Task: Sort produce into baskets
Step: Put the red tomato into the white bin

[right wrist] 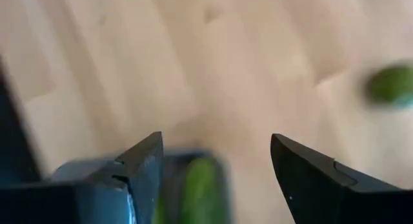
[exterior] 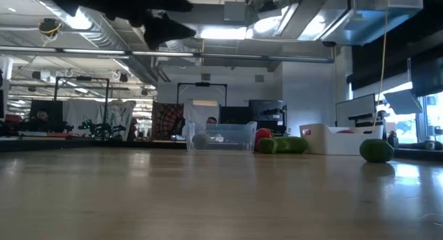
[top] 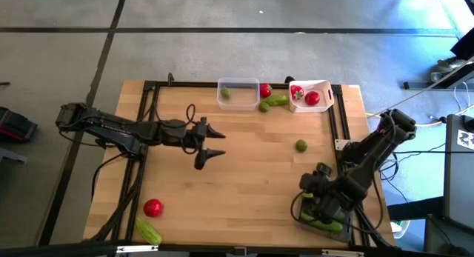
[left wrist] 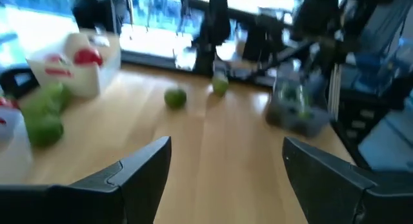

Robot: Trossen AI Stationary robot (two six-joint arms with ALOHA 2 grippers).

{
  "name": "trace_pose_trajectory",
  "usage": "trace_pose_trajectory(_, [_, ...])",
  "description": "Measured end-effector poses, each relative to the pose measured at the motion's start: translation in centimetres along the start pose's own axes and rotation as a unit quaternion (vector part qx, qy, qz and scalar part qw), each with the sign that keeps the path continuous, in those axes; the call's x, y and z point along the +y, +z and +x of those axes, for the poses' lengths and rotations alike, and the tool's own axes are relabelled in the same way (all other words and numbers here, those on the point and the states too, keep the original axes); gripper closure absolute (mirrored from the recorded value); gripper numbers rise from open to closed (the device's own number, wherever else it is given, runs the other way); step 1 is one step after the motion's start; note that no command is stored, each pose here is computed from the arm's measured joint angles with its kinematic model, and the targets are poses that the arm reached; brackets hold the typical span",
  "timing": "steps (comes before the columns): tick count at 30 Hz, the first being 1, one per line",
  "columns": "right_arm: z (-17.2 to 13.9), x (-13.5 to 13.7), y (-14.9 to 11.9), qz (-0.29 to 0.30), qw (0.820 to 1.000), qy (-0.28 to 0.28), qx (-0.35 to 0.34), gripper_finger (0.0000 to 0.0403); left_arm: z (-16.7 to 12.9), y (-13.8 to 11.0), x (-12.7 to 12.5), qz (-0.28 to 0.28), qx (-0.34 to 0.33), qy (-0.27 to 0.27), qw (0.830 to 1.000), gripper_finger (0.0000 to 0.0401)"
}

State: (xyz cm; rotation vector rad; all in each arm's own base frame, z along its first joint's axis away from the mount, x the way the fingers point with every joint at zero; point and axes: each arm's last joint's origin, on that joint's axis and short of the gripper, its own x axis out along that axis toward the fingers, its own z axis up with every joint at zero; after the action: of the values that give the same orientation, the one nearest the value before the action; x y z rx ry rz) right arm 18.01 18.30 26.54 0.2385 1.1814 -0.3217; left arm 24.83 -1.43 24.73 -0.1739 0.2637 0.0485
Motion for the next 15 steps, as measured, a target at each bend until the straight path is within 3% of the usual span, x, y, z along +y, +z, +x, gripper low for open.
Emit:
trace_pose_trajectory(10, [2.1,-1.9,2.7,-0.068,0.990,-0.085,-0.085,0.0146,-0.7,-2.4,-3.0,-0.028,0.106,-0.047,0.993,0.0109])
trace_pose_trajectory(15, [3.1,-2.8,3.5,-0.085,0.985,-0.117,-0.098,0.0146,-1.5,-2.2,-4.7,-0.046,0.175,-0.047,0.982,0.0109])
